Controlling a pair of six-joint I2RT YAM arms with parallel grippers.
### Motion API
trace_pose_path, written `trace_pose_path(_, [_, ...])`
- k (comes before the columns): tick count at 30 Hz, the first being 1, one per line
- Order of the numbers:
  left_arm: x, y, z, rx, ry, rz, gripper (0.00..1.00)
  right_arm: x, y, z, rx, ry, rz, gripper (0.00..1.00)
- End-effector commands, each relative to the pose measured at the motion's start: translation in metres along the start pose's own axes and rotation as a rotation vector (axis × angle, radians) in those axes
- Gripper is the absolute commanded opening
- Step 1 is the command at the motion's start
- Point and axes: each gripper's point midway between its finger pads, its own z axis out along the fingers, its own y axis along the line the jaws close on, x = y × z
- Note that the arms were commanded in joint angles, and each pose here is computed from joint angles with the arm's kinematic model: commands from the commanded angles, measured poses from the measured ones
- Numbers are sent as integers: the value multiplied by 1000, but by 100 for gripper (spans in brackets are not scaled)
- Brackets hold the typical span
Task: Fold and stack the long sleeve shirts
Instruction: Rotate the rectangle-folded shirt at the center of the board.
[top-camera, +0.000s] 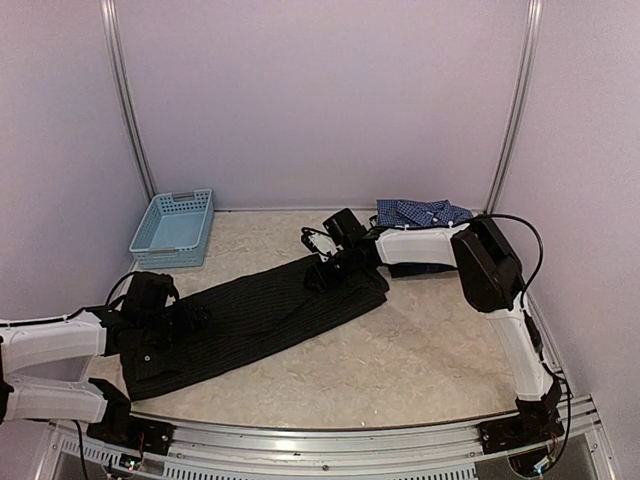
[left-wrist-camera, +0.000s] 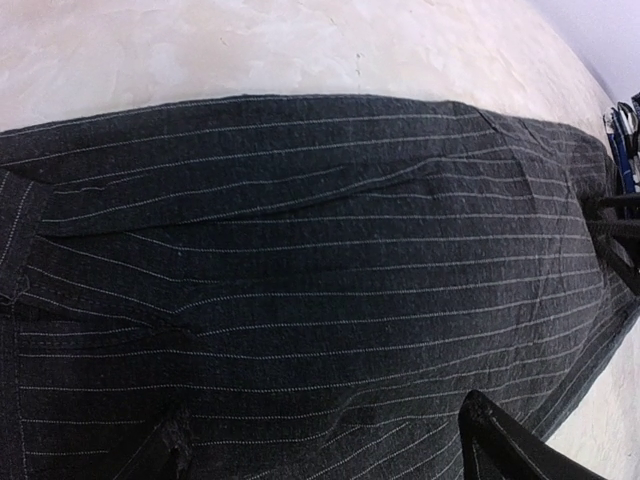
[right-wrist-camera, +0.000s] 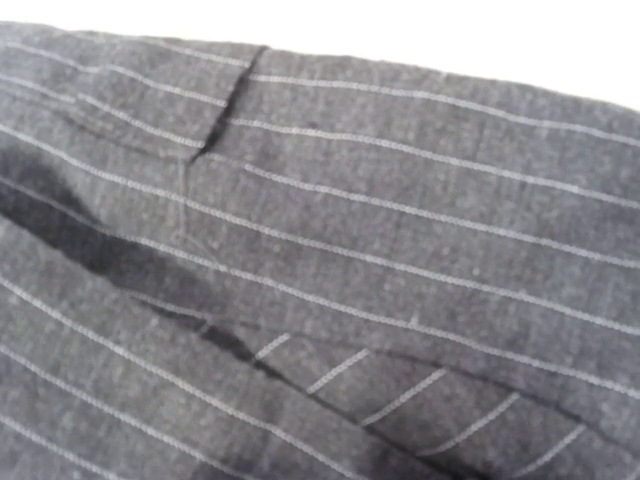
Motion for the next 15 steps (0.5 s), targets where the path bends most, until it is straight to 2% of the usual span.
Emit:
trace_pose_path(1, [1,-3,-4,25,5,20,87,46,-25,40,64,169,-44,59])
trace_pose_path(9, [-7,-33,-9,107,5,92,87,-3,-100,37,221,59,-54,60])
trace_pose_path(15, [-4,-62,-12,206,6,165,88,-58,-117,5,264,-94,-127,63])
